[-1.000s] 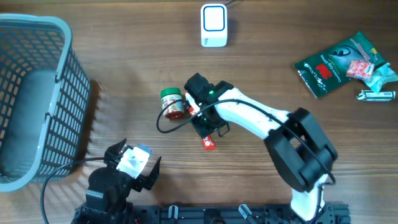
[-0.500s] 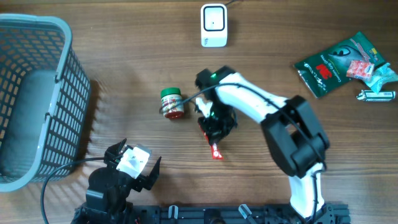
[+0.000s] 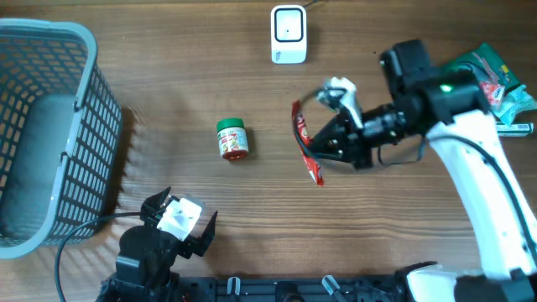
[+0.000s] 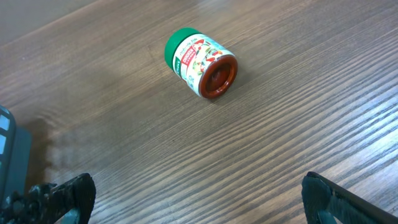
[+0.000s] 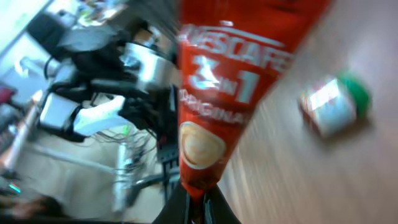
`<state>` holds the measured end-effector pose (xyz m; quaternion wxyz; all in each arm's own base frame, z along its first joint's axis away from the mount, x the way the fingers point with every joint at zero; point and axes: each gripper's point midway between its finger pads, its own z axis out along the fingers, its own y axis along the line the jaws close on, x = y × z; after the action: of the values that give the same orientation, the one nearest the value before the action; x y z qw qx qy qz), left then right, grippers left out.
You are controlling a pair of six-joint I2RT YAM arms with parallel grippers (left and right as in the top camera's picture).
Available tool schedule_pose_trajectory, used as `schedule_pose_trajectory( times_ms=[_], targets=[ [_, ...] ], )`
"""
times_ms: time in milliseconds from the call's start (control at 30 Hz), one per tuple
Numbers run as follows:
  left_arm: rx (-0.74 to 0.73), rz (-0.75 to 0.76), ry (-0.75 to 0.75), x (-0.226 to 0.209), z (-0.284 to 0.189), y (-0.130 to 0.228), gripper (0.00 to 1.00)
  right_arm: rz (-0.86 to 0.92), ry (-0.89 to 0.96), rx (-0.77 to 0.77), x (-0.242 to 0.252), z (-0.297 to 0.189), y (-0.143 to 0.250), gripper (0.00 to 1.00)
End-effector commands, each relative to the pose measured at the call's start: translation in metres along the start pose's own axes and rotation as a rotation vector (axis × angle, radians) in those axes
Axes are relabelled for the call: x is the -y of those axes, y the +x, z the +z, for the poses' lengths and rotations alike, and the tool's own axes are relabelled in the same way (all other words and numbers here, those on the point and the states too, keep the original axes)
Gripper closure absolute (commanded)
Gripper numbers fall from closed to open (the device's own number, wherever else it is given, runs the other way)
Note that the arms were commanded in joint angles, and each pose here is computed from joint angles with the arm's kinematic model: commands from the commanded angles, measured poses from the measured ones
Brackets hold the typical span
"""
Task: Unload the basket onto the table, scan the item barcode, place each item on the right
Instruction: 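Lift the Nescafe stick and swing it toward the right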
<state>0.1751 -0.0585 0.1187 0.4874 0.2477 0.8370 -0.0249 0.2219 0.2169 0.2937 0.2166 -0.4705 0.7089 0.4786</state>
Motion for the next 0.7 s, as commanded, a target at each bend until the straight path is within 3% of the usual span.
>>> schedule_pose_trajectory(
  times_ms=[0, 133, 300, 400, 500, 600, 667],
  targets=[
    [0.003, 0.01, -0.005, -0.001, 0.0, 0.0, 0.0, -0.625, -0.115, 0.268, -0.05, -0.016, -0.041, 0.95],
    [0.003, 0.01, -0.005, -0.001, 0.0, 0.0, 0.0, -1.174, -0.107, 0.546, -0.073, -0.032, -0.074, 0.96],
    [0.003, 0.01, -0.005, -0.001, 0.0, 0.0, 0.0, -1.727, 0.029, 0.588, -0.07, -0.04, -0.097, 0.96],
    [0.002, 0.01, -0.005, -0.001, 0.0, 0.0, 0.0, -1.969, 0.093, 0.596, -0.078, -0.048, -0.111, 0.96],
    [0.003, 0.01, -0.005, -0.001, 0.0, 0.0, 0.0, -2.097, 0.129, 0.597, -0.098, -0.057, -0.115, 0.95],
    [0.003, 0.01, -0.005, -0.001, 0.0, 0.0, 0.0, -2.107, 0.137, 0.59, -0.115, -0.062, -0.114, 0.96],
    [0.002, 0.01, -0.005, -0.001, 0.0, 0.0, 0.0, -1.827, 0.138, 0.5, -0.104, -0.059, -0.116, 0.96]
  ],
)
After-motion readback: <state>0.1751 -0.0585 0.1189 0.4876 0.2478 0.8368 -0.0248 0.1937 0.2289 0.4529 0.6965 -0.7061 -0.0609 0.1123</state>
